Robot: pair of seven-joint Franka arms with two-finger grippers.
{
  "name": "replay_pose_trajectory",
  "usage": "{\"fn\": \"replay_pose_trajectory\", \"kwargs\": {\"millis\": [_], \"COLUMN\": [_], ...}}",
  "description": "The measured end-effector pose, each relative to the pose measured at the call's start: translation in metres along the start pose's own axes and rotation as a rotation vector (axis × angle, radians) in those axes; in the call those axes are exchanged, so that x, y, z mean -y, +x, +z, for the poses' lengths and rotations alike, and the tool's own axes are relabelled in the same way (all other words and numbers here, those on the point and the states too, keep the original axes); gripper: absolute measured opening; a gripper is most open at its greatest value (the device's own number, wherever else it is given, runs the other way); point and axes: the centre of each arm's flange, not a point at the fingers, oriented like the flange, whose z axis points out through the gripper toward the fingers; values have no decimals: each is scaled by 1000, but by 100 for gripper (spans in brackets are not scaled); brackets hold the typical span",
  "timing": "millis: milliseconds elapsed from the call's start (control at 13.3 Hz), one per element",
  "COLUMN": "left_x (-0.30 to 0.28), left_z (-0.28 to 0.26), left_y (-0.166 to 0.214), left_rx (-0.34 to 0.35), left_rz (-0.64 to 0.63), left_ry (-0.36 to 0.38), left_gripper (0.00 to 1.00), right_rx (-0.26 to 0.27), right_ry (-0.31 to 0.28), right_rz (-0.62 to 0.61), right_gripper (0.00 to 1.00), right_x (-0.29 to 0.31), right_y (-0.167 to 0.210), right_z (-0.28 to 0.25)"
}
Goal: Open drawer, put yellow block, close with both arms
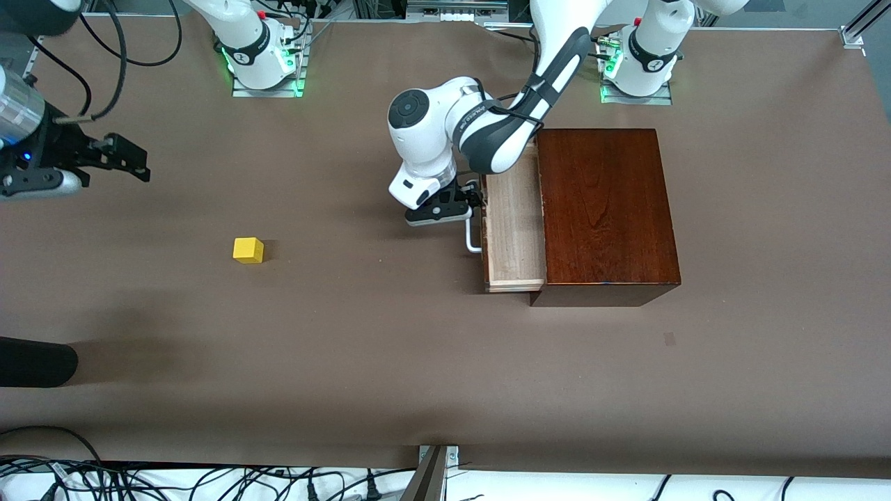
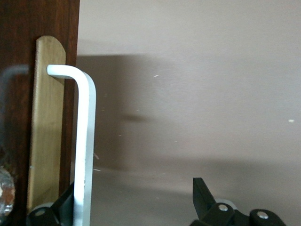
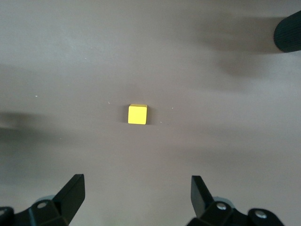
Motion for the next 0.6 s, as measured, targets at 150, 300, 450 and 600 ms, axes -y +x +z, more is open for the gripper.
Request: {"fn": "replay_pose_trajectory", "kwargs": {"millis": [150,300,450,600], "left_x": [-9,-10,-11,-9], "left_z": [-9,-14,-24,-38], "left_y": [-2,1,3,2], "left_rx": [-14,-21,-17,-6], "left_rz": [6,4,1,-1], "left_ry": [-30,-40,-30,-7], "left_gripper": [100,100,100,100], "right_rx": [21,38,70,100], "right_ry": [-2,-3,-5,-6], "right_rz": [1,-1,-1,-3], "right_gripper": [100,100,100,100], "right_x": [0,1,1,2], "right_y": [10,14,22,29], "right_z": [17,28,46,65]}}
